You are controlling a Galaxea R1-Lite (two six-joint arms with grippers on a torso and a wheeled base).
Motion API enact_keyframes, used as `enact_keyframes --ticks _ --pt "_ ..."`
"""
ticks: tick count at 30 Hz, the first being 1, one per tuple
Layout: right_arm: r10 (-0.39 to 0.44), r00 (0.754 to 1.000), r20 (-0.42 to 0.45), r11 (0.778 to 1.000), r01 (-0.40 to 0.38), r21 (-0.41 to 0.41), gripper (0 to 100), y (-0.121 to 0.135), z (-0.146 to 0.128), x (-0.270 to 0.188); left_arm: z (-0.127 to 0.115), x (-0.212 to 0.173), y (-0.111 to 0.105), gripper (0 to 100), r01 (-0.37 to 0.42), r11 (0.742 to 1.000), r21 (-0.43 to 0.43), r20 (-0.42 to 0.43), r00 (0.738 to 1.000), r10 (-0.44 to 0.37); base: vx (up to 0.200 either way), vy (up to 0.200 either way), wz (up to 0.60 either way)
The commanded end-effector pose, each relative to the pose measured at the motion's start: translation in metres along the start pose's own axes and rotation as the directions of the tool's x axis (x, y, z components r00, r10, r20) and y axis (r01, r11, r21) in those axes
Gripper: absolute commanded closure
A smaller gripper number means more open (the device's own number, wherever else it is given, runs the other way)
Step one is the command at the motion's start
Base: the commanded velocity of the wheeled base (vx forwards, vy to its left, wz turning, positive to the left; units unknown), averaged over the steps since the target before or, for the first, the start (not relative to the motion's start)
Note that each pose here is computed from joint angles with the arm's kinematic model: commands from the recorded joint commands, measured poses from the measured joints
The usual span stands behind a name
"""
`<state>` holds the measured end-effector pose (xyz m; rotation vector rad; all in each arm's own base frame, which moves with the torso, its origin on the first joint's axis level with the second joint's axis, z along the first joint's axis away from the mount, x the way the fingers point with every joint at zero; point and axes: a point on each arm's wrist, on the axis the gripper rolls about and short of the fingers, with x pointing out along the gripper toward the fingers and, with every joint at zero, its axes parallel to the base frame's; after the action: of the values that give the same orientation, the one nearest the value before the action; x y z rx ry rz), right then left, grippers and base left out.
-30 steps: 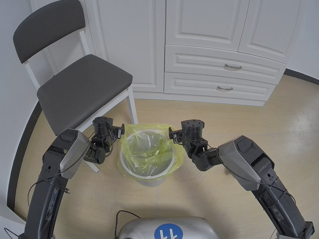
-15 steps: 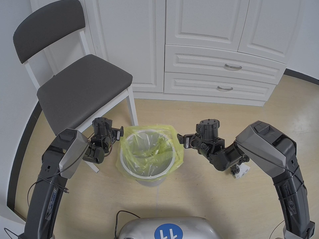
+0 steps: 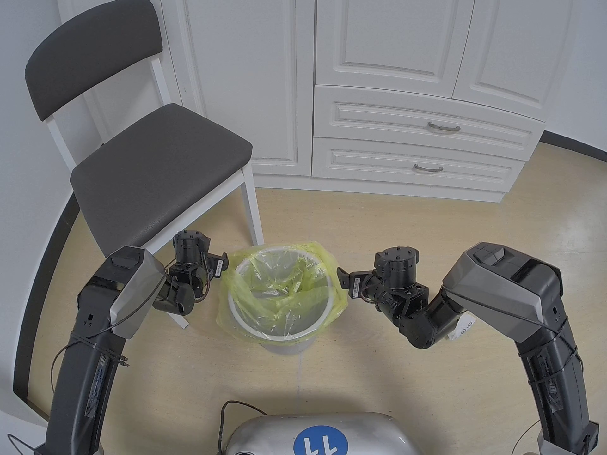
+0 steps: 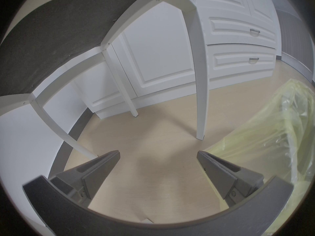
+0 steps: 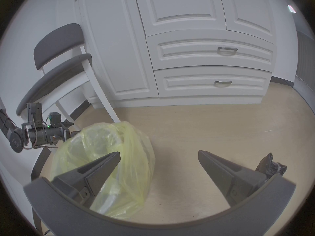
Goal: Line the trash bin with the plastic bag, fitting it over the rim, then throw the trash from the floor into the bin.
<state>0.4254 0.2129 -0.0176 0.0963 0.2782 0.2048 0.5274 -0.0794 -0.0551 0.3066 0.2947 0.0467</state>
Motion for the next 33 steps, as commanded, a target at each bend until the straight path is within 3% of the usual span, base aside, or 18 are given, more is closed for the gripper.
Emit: enact_keyframes --ticks 1,10,15,22,28,33 --pt "0.000 0.999 -0.035 1.000 0.000 -0.010 0 0.001 -0.021 0.008 0.002 -0.003 0.005 0 0.003 1.000 0.000 -0.001 1.000 -0.003 0.000 0.000 0.00" --pt "-0.018 0.996 -0.082 1.000 0.016 -0.025 0 -0.003 -0.044 0.022 0.008 -0.009 0.008 0 0.009 1.000 -0.007 0.011 1.000 -0.009 0.000 0.000 0.00" --pt "-0.045 0.993 -0.113 0.999 0.043 -0.026 0 -0.010 -0.043 0.031 0.008 -0.017 0.012 0 0.081 0.997 -0.010 0.015 0.997 -0.081 0.000 0.000 0.00" --pt "-0.149 0.965 -0.216 0.988 0.136 -0.074 0 -0.016 -0.037 0.046 -0.003 -0.024 0.017 0 0.121 0.992 0.027 -0.048 0.992 -0.120 0.000 0.000 0.00" --pt "-0.154 0.962 -0.223 0.987 0.139 -0.082 0 -0.013 -0.033 0.056 -0.009 -0.022 0.022 0 0.107 0.991 0.074 -0.064 0.993 -0.103 0.000 0.000 0.00" --pt "-0.164 0.944 -0.286 0.984 0.136 -0.114 0 -0.007 -0.029 0.063 -0.018 -0.024 0.021 0 0.124 0.988 0.093 -0.132 0.985 -0.111 0.000 0.000 0.00"
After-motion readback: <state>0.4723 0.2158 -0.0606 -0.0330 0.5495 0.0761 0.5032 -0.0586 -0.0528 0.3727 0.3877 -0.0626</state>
